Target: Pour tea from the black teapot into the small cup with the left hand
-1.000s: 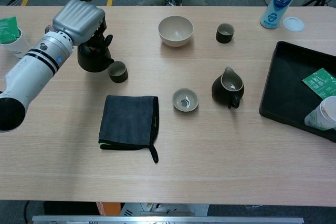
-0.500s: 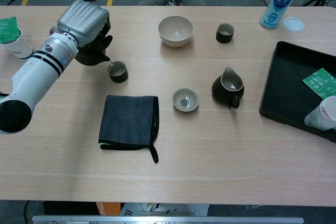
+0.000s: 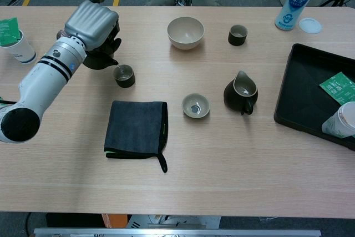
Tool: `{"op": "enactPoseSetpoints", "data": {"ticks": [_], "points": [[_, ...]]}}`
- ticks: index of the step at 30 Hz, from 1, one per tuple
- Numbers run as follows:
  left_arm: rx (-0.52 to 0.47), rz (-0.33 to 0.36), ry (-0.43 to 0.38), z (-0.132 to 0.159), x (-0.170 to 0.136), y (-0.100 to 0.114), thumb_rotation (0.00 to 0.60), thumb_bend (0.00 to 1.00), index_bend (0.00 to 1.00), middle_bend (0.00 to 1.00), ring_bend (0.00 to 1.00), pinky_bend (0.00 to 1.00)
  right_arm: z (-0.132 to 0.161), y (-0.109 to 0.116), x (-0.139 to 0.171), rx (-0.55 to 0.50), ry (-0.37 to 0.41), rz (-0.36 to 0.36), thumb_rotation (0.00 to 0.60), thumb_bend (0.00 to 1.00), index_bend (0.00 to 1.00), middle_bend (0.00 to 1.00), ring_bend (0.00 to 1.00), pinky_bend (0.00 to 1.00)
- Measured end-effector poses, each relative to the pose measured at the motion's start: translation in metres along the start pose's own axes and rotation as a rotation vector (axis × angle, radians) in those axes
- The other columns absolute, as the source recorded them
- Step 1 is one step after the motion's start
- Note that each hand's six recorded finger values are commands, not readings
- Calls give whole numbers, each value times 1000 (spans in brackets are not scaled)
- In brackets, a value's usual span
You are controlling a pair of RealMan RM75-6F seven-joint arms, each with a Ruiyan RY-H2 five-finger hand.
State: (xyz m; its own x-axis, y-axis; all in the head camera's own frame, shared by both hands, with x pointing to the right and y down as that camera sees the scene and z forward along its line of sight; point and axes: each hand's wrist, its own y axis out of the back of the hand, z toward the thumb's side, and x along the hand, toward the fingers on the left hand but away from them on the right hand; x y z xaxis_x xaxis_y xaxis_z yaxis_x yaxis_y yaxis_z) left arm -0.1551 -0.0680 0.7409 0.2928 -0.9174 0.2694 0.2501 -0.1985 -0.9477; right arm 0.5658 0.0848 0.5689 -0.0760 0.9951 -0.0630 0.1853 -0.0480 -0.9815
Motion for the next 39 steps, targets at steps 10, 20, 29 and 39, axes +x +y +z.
{"op": "enactPoseSetpoints", "data": {"ticks": [10,20,29,39], "points": [[28,11,-5,0,0,-1,592,451,845,983,818,110,0,0,0,0,0,-1,600,108,316,344,224,284],[52,22,-10,0,0,-2,599,451,845,983,818,109,-1,0,0,1,-4,-1,600,108,317,344,225,284],[65,33,-15,1,0,-2,600,452,845,984,818,109,-2,0,0,0,-6,-4,600,108,317,344,225,284],[-36,-5,8,-3,2,-4,596,451,843,983,818,109,-1,1,0,3,-7,-7,600,108,317,344,225,284]]}}
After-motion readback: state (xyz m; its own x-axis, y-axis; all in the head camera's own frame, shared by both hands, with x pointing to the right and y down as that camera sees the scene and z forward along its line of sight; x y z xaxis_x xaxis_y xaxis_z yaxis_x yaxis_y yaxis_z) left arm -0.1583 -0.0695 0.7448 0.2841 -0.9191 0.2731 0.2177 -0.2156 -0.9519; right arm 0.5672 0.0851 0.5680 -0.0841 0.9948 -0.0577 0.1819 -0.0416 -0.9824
